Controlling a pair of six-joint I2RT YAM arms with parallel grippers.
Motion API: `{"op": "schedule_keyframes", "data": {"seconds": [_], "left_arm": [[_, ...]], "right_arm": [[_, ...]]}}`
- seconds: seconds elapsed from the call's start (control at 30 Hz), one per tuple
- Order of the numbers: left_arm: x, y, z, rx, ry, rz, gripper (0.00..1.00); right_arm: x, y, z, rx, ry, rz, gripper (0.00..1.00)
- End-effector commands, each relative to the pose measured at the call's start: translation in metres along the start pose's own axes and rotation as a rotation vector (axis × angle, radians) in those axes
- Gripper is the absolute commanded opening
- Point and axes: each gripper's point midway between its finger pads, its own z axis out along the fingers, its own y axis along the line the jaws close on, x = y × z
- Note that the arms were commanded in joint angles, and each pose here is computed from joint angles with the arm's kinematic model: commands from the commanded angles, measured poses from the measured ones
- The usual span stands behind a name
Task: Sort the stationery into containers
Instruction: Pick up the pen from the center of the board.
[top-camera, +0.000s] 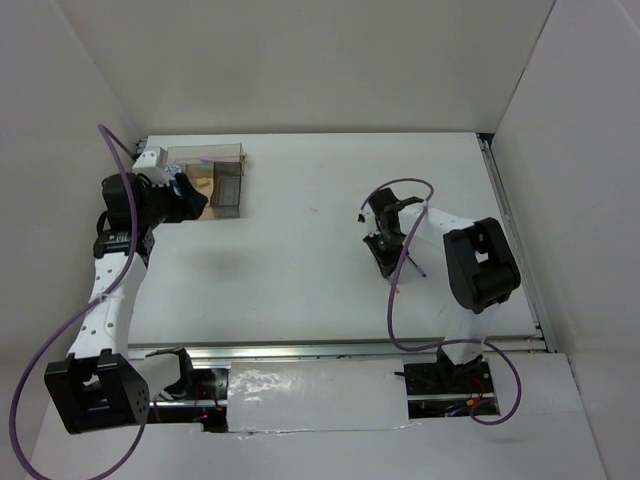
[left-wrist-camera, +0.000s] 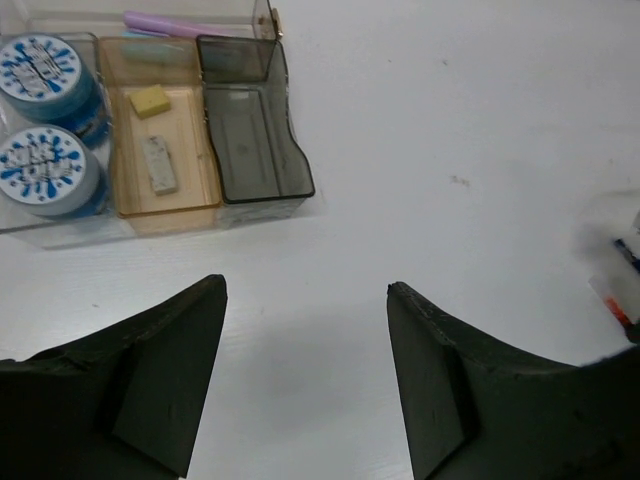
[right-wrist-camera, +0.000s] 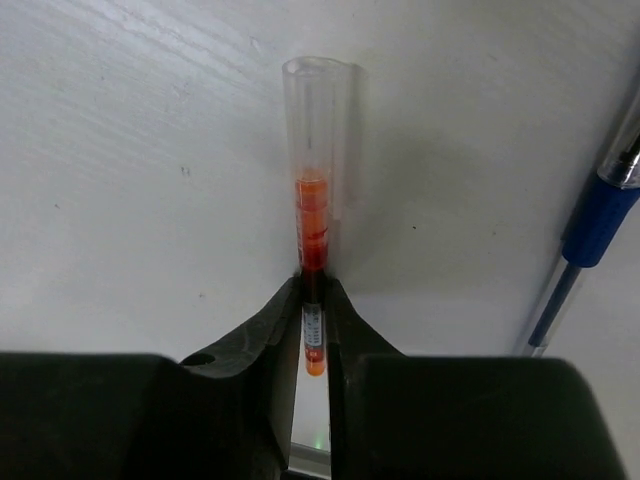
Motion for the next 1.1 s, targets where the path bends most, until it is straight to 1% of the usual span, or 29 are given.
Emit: {"op": "schedule_keyframes", "data": {"seconds": [0.0, 0.03, 0.07, 0.1, 0.17, 0.2, 0.23, 0.3, 0.33, 0.37, 0.4, 0.47, 0.6, 0.7, 0.73, 0.77, 0.83, 1.07], "left_arm": [[-0.010, -0.024, -0.006, 0.099, -0.071, -0.017, 0.77], [-0.006, -0.031, -0.008, 0.135, -0.066, -0.017, 0.77], [-0.006, -0.036, -0.009, 0.158, -0.068, -0.026, 0.76], [-0.002, -0.045, -0.009, 0.206, -0.060, -0.031, 0.76], [0.006, -0.060, -0.008, 0.265, -0.037, -0.068, 0.76], [0.011, -0.065, -0.005, 0.287, -0.022, -0.084, 0.76], [0.015, -0.073, -0.005, 0.324, -0.005, -0.095, 0.76], [0.019, -0.092, -0.003, 0.389, 0.009, -0.129, 0.75], [0.025, -0.099, -0.002, 0.417, 0.031, -0.180, 0.76], [0.029, -0.113, -0.004, 0.472, 0.047, -0.192, 0.76], [0.030, -0.115, -0.001, 0.482, 0.047, -0.212, 0.76], [0.034, -0.144, -0.001, 0.553, 0.064, -0.226, 0.76], [0.037, -0.174, 0.004, 0.617, 0.092, -0.260, 0.78], [0.041, -0.196, 0.006, 0.656, 0.105, -0.258, 0.81], [0.042, -0.200, 0.006, 0.660, 0.107, -0.257, 0.81], [0.046, -0.207, 0.008, 0.665, 0.119, -0.256, 0.81], [0.050, -0.217, 0.008, 0.677, 0.134, -0.265, 0.81], [0.061, -0.228, 0.013, 0.688, 0.177, -0.311, 0.78]], "right_arm": [[-0.004, 0.004, 0.002, -0.011, 0.021, -0.021, 0.17], [-0.005, 0.010, 0.003, -0.046, 0.022, -0.023, 0.14], [-0.011, 0.015, -0.003, -0.076, 0.011, -0.038, 0.05], [-0.015, 0.027, -0.007, -0.152, -0.004, -0.044, 0.01], [-0.030, 0.045, -0.024, -0.262, -0.053, -0.068, 0.00], [-0.040, 0.064, -0.039, -0.380, -0.100, -0.075, 0.00], [-0.054, 0.073, -0.054, -0.434, -0.152, -0.093, 0.00], [-0.069, 0.091, -0.079, -0.540, -0.214, -0.109, 0.00], [-0.081, 0.108, -0.100, -0.634, -0.265, -0.130, 0.00], [-0.088, 0.116, -0.110, -0.679, -0.293, -0.131, 0.00], [-0.093, 0.124, -0.122, -0.718, -0.321, -0.148, 0.00], [-0.100, 0.146, -0.143, -0.794, -0.359, -0.201, 0.00], [-0.104, 0.175, -0.169, -0.895, -0.397, -0.265, 0.00], [-0.105, 0.191, -0.187, -0.962, -0.427, -0.288, 0.00], [-0.105, 0.194, -0.190, -0.978, -0.423, -0.272, 0.00], [-0.108, 0.198, -0.198, -0.989, -0.464, -0.305, 0.00], [-0.112, 0.201, -0.205, -1.014, -0.477, -0.270, 0.00], [-0.113, 0.213, -0.219, -1.066, -0.490, -0.269, 0.00]]}}
